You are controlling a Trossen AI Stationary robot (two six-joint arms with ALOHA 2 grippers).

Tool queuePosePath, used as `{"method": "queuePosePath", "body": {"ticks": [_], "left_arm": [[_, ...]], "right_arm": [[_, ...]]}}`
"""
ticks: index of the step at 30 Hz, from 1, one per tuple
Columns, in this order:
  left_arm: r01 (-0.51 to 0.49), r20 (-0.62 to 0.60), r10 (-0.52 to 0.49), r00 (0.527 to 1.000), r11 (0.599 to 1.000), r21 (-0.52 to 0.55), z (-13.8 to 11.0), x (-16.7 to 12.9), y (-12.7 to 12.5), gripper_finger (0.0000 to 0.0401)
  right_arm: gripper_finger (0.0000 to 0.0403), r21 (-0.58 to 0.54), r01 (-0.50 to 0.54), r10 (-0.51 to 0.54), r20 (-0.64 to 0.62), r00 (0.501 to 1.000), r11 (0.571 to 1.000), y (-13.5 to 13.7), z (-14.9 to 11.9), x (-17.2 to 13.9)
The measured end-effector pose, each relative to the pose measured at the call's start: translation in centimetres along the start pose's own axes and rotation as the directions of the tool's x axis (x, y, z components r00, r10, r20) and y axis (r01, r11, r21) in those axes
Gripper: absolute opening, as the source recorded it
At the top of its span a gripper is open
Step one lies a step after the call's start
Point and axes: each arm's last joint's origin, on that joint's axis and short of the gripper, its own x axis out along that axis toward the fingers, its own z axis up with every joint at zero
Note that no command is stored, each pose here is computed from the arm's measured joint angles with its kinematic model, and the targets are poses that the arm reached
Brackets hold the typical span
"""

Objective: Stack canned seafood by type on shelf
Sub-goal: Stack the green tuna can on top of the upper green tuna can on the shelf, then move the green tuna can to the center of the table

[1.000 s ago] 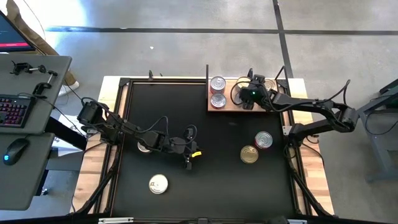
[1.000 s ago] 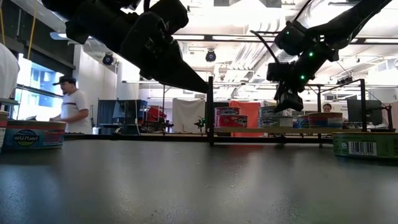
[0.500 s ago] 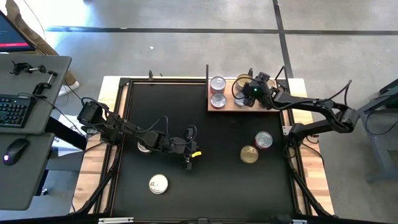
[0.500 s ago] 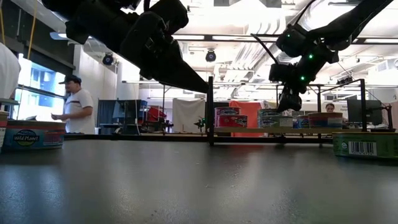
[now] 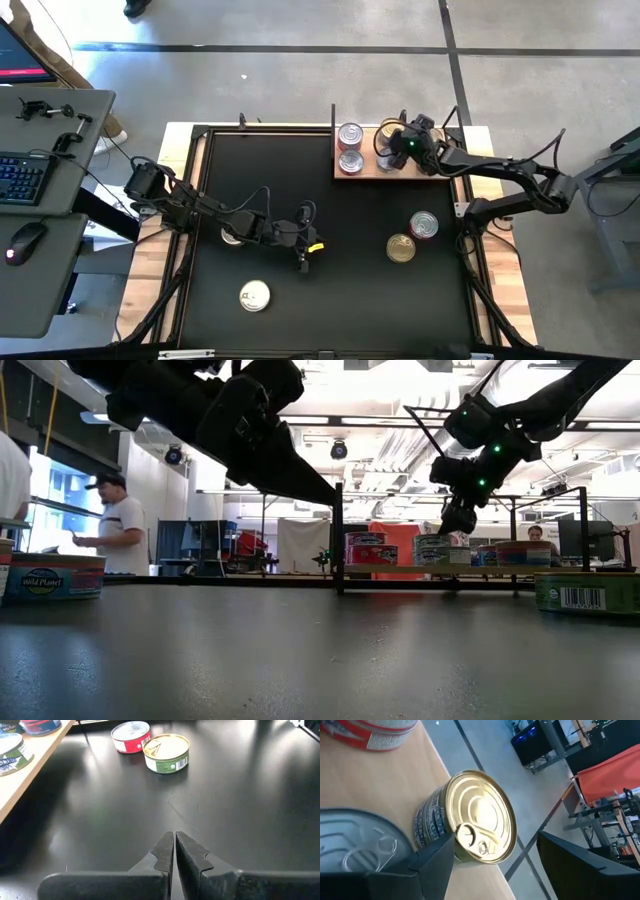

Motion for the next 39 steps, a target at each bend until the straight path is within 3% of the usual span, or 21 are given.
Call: {"method": "queuePosePath", "body": {"ticks": [10,17,21,26,31,39], "left_arm": [[0.000,-0.001,0.000,1.000,1.000,0.001,0.0,0.0,0.0,0.0012],[0.002,-0.001,-0.002,1.000,1.000,0.003,0.0,0.0,-0.1,0.0012],[0.012,0.000,-0.012,1.000,1.000,0.011,0.0,-0.1,-0.5,0.0012],[0.031,0.002,-0.031,1.000,0.999,0.023,-0.1,-0.3,-1.3,0.0012],[0.013,0.004,-0.013,1.000,0.999,0.035,-0.1,-0.5,-1.7,0.0012],[-0.026,0.008,0.026,1.000,0.998,0.056,-0.1,-0.5,-1.6,0.0012]], "right_arm": [[0.0272,0.028,0.002,-0.002,-0.013,1.000,1.000,-0.3,0.1,0.0],[0.0272,0.063,-0.113,0.114,-0.009,0.993,0.992,0.1,3.7,-2.7],[0.0272,0.067,-0.204,0.200,0.053,0.978,0.977,2.0,5.6,-5.5],[0.0272,0.055,-0.344,0.332,0.157,0.930,0.937,6.2,6.2,-9.3],[0.0272,0.072,-0.485,0.454,0.253,0.854,0.872,10.4,5.3,-13.3],[0.0272,0.065,-0.607,0.538,0.396,0.744,0.792,14.3,3.1,-18.7]]}}
